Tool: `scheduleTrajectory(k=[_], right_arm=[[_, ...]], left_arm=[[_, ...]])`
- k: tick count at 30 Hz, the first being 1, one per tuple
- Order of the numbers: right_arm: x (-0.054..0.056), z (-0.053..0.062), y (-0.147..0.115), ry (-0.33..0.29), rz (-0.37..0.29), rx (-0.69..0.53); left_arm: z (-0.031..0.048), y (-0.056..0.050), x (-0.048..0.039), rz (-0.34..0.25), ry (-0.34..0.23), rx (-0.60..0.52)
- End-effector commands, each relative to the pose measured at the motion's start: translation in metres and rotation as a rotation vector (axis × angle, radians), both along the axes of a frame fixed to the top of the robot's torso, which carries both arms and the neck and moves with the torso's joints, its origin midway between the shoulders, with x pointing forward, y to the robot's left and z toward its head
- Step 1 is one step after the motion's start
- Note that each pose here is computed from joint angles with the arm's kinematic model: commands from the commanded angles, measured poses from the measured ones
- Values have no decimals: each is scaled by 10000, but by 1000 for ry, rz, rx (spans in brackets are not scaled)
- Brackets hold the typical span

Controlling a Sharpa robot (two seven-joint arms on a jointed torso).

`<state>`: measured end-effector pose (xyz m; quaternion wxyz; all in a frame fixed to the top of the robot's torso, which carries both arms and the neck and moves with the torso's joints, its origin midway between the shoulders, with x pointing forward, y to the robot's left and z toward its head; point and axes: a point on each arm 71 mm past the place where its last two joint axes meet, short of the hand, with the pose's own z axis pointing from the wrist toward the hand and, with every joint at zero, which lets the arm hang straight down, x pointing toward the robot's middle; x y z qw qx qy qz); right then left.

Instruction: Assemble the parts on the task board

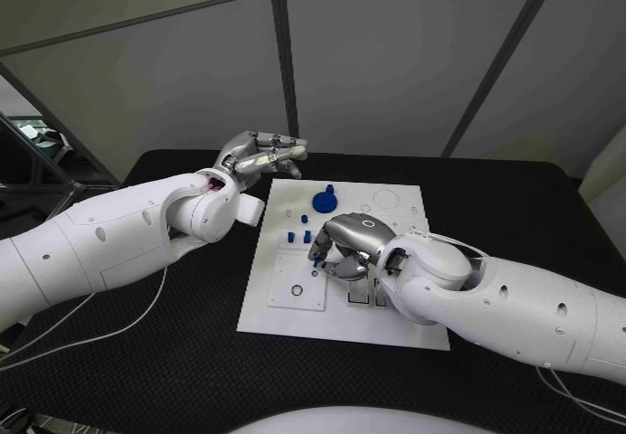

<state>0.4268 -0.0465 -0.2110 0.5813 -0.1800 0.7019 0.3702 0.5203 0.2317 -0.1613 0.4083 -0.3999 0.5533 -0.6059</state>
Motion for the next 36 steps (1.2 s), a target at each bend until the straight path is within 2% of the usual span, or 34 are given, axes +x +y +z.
scheduleTrajectory(k=[1,14,36], right_arm=[[-10,-34,32,6,24,-22],[-8,-114,71,26,20,-49],[-4,-130,49,9,9,-84]], left_arm=[[22,-20,7,-9,-11,-12],[17,-44,13,-15,-8,-13],[6,-18,25,-12,-1,-9]])
